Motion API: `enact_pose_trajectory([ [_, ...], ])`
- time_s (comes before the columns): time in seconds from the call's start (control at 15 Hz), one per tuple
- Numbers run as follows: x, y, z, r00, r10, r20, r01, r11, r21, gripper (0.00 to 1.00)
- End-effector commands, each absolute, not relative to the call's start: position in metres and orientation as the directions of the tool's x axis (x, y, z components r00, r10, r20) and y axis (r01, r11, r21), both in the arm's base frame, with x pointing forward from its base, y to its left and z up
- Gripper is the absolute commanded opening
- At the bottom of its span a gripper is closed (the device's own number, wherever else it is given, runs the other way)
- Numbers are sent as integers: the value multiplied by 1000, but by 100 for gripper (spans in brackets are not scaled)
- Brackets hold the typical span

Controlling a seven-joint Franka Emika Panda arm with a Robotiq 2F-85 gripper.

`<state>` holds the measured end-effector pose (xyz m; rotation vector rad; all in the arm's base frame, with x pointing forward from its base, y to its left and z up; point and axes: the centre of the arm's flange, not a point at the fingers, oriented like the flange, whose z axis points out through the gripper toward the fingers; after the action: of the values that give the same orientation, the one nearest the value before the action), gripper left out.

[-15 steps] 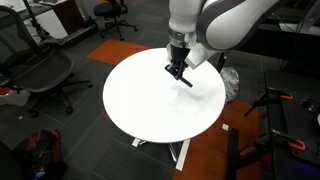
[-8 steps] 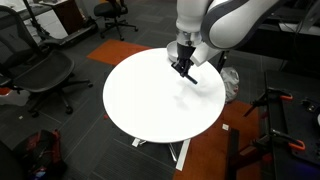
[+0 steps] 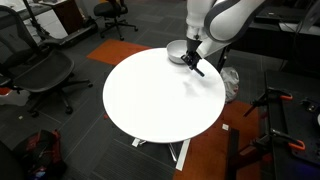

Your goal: Take the marker from the bowl and put it on the table

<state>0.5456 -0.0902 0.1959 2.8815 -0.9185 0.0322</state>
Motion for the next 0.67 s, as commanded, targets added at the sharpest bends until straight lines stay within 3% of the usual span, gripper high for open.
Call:
enact_pose_trajectory([
  [0.0, 547, -115, 179, 805, -591, 49, -592, -798, 111, 5],
  [0.4, 549, -139, 156, 780, -626, 30, -623, -770, 133, 5],
  [0.47, 551, -140, 154, 776, -630, 35, -628, -766, 136, 44],
  [0.6, 552, -141, 154, 777, -628, 40, -627, -766, 140, 51],
])
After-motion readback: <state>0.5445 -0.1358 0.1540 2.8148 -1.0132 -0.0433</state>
